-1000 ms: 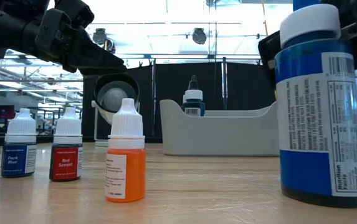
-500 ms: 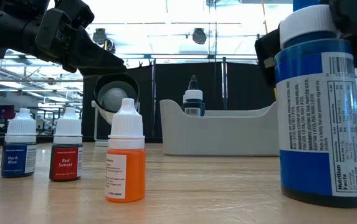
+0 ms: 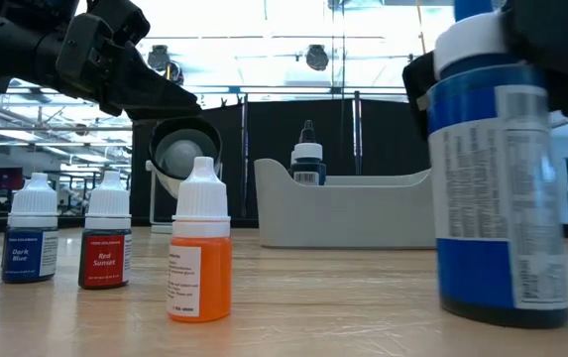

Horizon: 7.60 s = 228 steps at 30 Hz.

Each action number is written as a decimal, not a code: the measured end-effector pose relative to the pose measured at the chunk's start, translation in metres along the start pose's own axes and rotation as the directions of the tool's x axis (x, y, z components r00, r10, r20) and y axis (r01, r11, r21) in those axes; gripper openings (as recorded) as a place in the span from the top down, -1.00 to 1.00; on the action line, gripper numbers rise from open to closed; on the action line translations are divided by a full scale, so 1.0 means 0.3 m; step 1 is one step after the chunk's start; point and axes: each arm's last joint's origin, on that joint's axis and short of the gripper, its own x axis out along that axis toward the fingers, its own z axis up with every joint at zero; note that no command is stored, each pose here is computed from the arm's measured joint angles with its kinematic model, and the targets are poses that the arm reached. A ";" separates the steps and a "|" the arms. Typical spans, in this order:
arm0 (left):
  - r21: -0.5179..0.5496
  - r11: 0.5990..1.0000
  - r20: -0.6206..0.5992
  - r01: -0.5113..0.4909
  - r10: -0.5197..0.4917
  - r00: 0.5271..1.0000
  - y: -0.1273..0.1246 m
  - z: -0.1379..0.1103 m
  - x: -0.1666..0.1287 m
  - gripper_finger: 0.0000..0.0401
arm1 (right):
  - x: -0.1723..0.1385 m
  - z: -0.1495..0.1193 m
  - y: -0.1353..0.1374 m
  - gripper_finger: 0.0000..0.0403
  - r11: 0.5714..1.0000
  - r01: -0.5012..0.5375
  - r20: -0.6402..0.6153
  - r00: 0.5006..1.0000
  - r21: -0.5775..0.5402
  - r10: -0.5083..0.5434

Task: Pick & Place food coloring
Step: Put the large blue food coloring bottle into the white bin, then put the small violet food coloring bottle into the white bin

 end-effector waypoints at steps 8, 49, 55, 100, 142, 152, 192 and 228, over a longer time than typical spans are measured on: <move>0.000 1.000 0.000 0.000 0.000 1.000 0.000 0.000 0.000 0.06 | 0.003 0.004 -0.021 0.45 0.999 0.037 0.009 0.999 0.023 -0.037; 0.013 1.000 -0.015 -0.001 0.001 1.000 0.000 -0.005 0.000 0.06 | -0.256 0.482 -0.195 0.45 0.900 0.365 -0.024 0.924 -0.237 -0.381; 0.016 1.000 -0.022 -0.001 0.001 1.000 0.000 -0.007 0.000 0.06 | -0.264 0.475 -0.275 0.45 0.873 0.429 -0.064 0.889 -0.234 -0.454; 0.024 1.000 -0.041 -0.009 0.010 0.999 0.001 -0.014 0.000 0.06 | -0.328 0.127 -0.490 0.45 0.847 0.518 0.062 0.848 0.116 -0.527; 0.035 0.999 -0.008 -0.008 0.008 1.000 0.001 -0.003 0.000 0.06 | -0.212 0.011 -0.590 0.44 0.778 0.615 -0.045 0.787 0.129 -0.615; 0.038 0.999 -0.022 -0.007 0.008 1.000 0.001 -0.007 0.000 0.06 | -0.213 0.004 -0.592 0.36 0.774 0.615 -0.065 0.787 0.148 -0.613; 0.018 1.000 -0.050 -0.004 0.005 0.999 0.001 -0.017 0.000 0.06 | -0.221 0.024 -0.560 -0.03 0.793 0.595 -0.088 0.804 0.129 -0.588; 0.042 0.999 -0.036 0.000 0.001 0.999 0.000 -0.012 0.000 0.06 | -0.479 0.104 -0.249 0.96 0.881 0.452 0.216 0.882 -0.139 -0.418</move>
